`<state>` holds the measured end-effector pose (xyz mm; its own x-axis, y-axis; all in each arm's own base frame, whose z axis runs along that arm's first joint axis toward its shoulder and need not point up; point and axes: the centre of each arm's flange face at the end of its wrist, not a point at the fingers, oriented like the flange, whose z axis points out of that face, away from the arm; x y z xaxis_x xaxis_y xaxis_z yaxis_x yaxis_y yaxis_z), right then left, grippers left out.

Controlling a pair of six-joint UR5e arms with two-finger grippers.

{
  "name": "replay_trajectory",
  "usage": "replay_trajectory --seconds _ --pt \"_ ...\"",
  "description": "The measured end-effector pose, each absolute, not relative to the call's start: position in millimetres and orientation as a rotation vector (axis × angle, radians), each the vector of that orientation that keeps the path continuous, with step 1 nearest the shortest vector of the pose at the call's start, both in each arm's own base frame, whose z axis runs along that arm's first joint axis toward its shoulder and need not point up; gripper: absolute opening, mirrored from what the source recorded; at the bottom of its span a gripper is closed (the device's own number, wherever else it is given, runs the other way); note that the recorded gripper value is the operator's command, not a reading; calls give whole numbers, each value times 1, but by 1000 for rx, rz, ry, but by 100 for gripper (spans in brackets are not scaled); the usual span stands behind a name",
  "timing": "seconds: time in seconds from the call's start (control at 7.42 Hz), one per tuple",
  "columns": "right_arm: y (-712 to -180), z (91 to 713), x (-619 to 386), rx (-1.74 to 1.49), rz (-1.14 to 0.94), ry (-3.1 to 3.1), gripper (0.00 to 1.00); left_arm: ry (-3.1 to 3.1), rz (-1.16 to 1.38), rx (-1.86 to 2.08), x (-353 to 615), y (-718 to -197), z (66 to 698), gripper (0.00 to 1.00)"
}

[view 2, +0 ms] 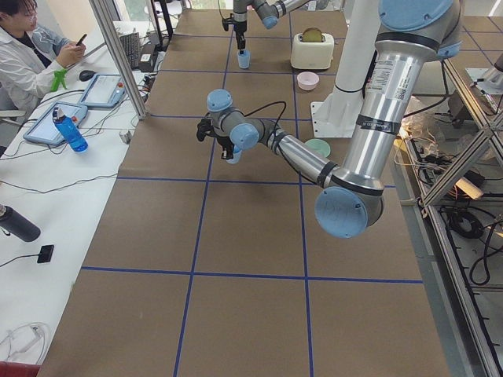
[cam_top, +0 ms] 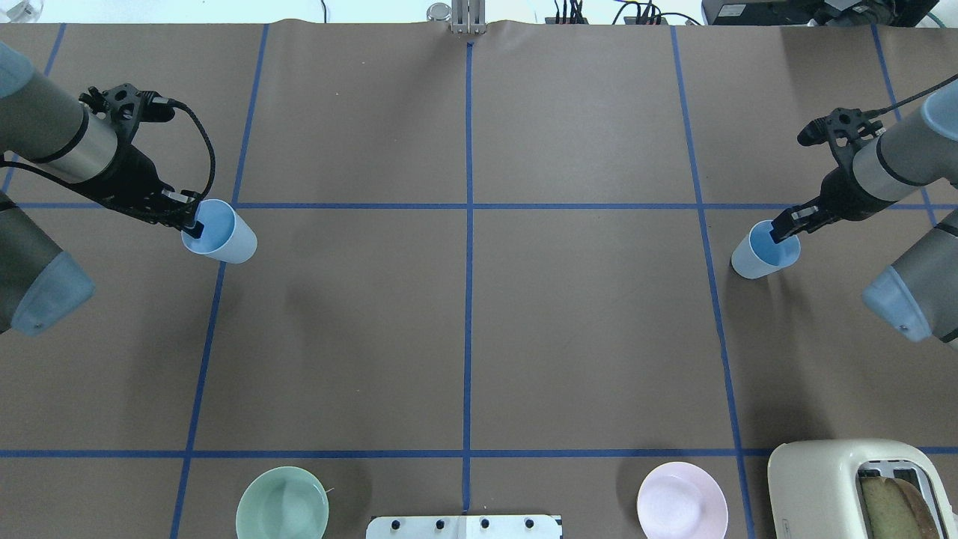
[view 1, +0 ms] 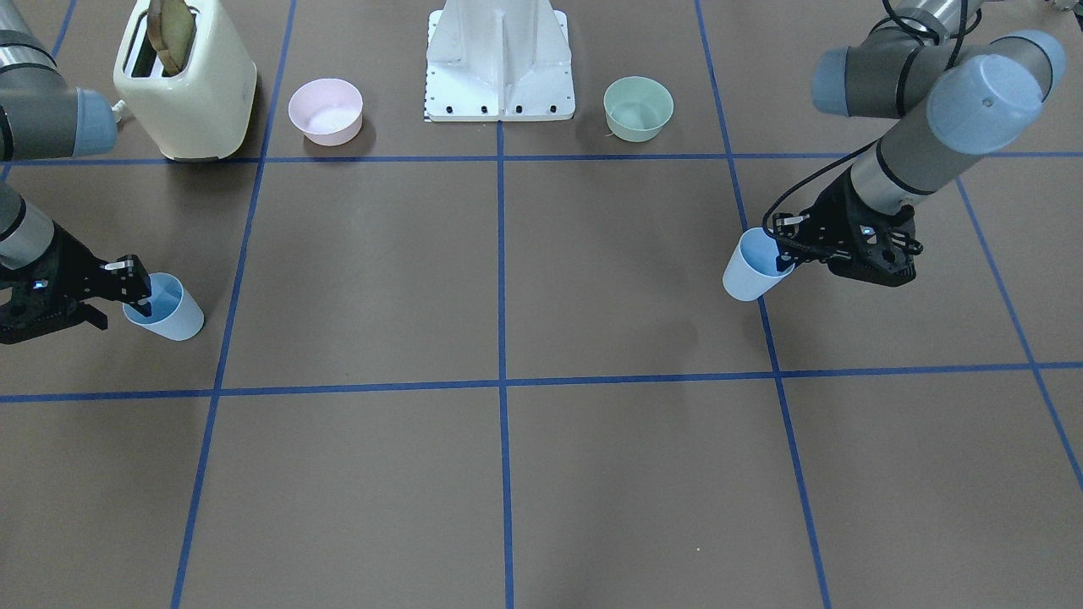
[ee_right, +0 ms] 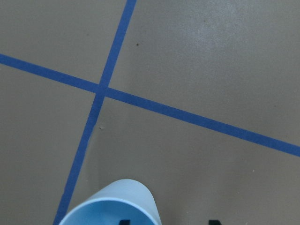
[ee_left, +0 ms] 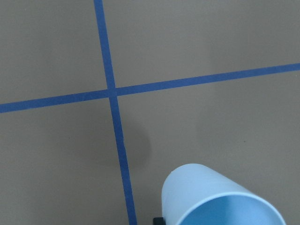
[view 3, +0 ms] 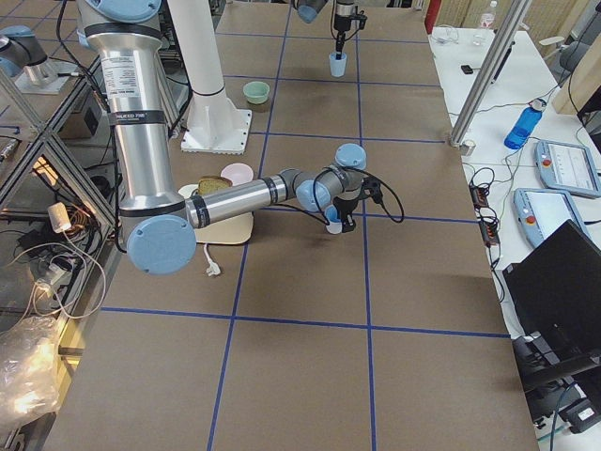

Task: Stack blue cups with both arms
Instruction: 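Carry the left cup toward the table center while the right cup moves inward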

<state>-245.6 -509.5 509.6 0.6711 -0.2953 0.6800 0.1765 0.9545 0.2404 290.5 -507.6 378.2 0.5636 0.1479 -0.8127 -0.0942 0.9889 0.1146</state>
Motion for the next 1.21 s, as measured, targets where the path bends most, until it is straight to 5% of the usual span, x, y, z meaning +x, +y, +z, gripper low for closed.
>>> replay_trajectory --seconds 0.81,1.21 --pt "-511 503 -253 158 -287 -800 8 946 75 11 302 -521 303 0" --pt "-545 434 -256 127 -251 -801 8 960 -20 -48 348 -521 247 0"
